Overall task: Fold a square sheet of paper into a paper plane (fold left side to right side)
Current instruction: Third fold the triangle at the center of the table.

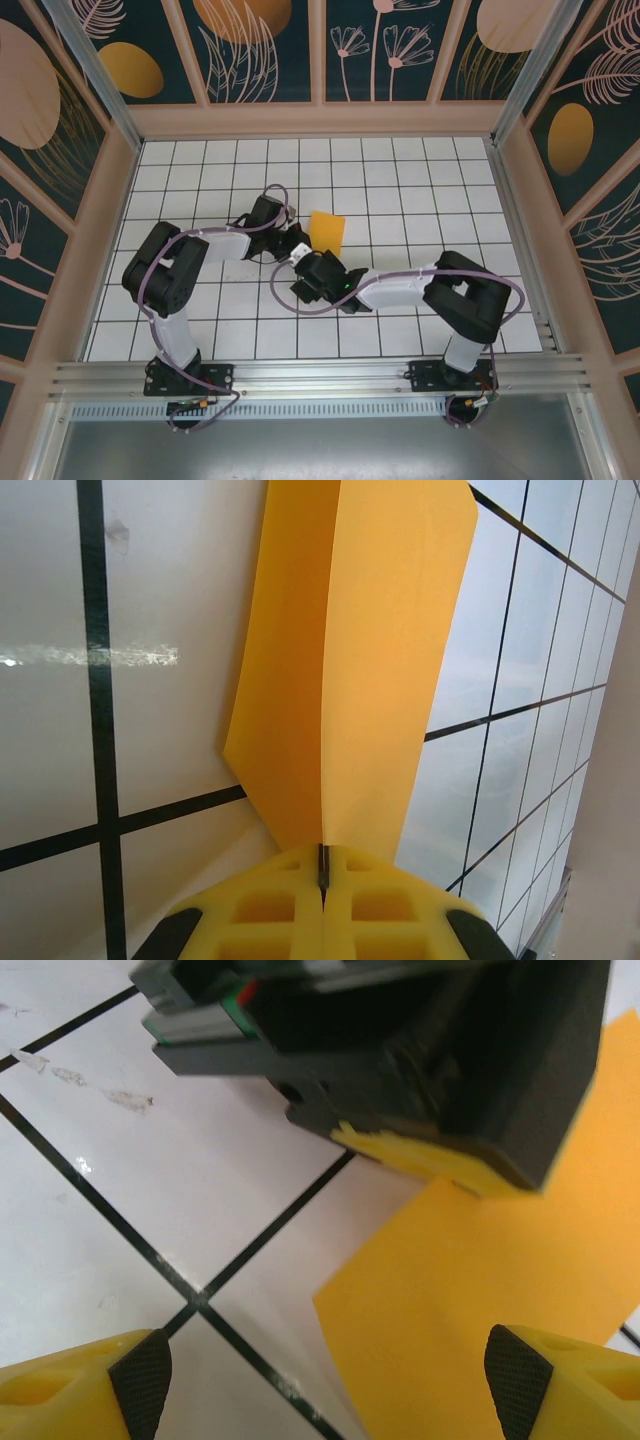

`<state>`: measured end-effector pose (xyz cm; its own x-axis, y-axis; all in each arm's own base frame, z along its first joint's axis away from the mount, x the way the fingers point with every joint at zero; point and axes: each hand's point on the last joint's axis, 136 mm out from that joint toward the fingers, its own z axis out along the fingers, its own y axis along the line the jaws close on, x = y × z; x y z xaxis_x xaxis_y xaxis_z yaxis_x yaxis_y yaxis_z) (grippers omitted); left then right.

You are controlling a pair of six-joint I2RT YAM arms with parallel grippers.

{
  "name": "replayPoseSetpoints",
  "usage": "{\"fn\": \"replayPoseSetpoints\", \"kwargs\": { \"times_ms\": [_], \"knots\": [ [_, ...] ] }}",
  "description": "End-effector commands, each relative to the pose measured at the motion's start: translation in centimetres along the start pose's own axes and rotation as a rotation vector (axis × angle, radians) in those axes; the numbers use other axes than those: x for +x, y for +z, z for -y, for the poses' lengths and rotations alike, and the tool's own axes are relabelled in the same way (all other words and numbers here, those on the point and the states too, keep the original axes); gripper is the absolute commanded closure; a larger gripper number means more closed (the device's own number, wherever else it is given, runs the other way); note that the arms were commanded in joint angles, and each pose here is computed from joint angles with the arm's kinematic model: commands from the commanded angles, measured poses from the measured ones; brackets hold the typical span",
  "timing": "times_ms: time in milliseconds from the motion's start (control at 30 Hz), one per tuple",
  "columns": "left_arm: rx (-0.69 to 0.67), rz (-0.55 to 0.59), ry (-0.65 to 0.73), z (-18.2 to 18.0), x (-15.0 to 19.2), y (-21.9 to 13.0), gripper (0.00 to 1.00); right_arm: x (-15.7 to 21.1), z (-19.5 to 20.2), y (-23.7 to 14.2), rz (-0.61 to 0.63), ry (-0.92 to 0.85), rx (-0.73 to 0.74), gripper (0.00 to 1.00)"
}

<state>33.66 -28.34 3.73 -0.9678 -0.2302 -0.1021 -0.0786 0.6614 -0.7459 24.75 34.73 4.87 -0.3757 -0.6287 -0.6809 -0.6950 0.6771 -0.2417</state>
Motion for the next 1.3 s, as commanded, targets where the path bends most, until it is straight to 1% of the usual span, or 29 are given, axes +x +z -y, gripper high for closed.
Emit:
{"fn": "replayPoseSetpoints", "kwargs": {
  "times_ms": [0, 133, 433, 633, 700, 767, 800, 867, 1033, 1133, 1167, 1267],
  "knots": [
    [0.022, 0.014, 0.012, 1.1, -0.1, -0.5, 0.97, -1.5, 0.1, 0.7, 0.03, -0.074, 0.056, 0.19],
    [0.023, 0.012, 0.011, 1.0, -0.1, -0.5, 0.97, -1.7, 0.1, 1.0, 0.033, -0.084, 0.072, 0.26],
    [0.017, 0.01, 0.01, 0.9, -0.1, -0.3, 0.96, -1.7, 0.6, 0.5, 0.038, -0.078, 0.086, 0.52],
    [0.011, 0.01, 0.009, 0.7, 0.0, -0.4, 0.93, -1.7, 1.2, 0.2, 0.042, -0.067, 0.093, 0.76],
    [0.01, 0.013, 0.012, 0.8, 0.0, -0.5, 0.91, -1.8, 1.4, 0.1, 0.046, -0.064, 0.091, 0.87],
    [0.005, 0.014, 0.015, 0.8, 0.0, -0.6, 0.84, -1.9, 1.5, 0.0, 0.049, -0.064, 0.083, 0.98],
    [0.001, 0.014, 0.019, 0.7, 0.0, -0.7, 0.8, -1.9, 1.6, -0.1, 0.049, -0.065, 0.079, 1.0],
    [-0.009, 0.017, 0.027, 0.7, 0.0, -0.9, 0.73, -1.8, 1.6, -0.2, 0.048, -0.07, 0.062, 1.0],
    [-0.021, 0.045, 0.05, 1.0, -0.6, -2.5, 0.59, -1.4, 1.7, -0.4, 0.044, -0.067, 0.015, 1.0],
    [-0.033, 0.068, 0.047, 0.5, -1.2, -3.8, 0.51, -1.1, 1.7, -0.7, 0.047, -0.051, -0.014, 1.0],
    [-0.023, 0.086, 0.057, 1.0, -1.5, -4.7, 0.49, -1.1, 1.7, -0.8, 0.049, -0.049, -0.02, 1.0],
    [-0.031, 0.109, 0.063, 0.7, -2.3, -6.1, 0.48, -1.0, 1.8, -1.0, 0.05, -0.04, -0.033, 1.0]
  ]
}}
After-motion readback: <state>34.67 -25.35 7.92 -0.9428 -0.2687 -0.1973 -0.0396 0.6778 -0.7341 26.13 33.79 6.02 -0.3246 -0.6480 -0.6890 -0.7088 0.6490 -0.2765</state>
